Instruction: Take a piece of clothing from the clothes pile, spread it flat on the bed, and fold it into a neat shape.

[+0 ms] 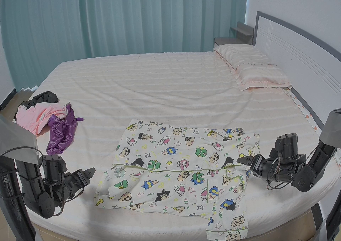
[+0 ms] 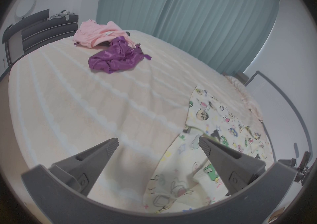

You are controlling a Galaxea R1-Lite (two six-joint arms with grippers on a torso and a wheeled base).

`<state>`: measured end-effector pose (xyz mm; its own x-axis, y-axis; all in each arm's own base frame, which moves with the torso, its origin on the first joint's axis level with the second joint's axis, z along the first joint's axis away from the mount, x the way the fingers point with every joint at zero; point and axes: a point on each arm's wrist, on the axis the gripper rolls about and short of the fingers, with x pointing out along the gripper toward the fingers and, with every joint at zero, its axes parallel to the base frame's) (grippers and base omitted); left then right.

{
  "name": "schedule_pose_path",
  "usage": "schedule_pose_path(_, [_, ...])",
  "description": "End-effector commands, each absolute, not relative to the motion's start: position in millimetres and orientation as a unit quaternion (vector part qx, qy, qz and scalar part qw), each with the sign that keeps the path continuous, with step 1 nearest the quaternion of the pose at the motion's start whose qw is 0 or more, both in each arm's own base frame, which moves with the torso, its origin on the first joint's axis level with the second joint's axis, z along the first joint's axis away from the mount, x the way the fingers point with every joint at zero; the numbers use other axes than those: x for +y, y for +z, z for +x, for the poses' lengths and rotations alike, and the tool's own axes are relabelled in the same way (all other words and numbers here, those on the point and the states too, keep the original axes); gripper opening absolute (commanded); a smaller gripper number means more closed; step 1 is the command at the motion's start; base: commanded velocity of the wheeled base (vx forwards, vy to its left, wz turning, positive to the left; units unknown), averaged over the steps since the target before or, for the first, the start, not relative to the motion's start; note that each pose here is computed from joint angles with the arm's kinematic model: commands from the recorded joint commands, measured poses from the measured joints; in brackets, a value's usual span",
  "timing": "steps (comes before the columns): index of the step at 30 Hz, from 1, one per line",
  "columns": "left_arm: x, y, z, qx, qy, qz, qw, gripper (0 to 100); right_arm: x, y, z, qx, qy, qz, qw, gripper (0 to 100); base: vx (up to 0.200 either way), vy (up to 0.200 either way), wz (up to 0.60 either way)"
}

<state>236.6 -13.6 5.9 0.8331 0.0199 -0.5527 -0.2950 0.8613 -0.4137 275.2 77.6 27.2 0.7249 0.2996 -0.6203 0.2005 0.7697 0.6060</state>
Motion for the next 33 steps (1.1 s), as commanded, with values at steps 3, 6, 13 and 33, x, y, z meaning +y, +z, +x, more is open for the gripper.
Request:
schedule_pose_path(3, [-46.6,14.2,244.2,0.261,0.038,-0.324,0.908,100,79.6,25.3,274.5,0.374,0.031,0.336,0.864,100,0.000,0.000,0.00])
schedule_pose_path(6, [-61.7,-0.2,249.4,0.288,0.025,-0.350,0.891,100,79.6,25.3,274.5,0.374,0.031,0.336,0.864,100,0.000,0.000,0.00])
schedule_pose_path(13, [-66.1,-9.5,247.3,0.322,0.011,-0.396,0.860,100,79.6,24.9,274.6,0.375,0.030,0.337,0.863,100,0.000,0.000,0.00])
schedule_pose_path(33, [-85.0,-13.4,233.3,0.360,-0.016,-0.403,0.841,100,79.8,24.9,274.5,0.376,0.033,0.337,0.863,100,0.000,0.000,0.00])
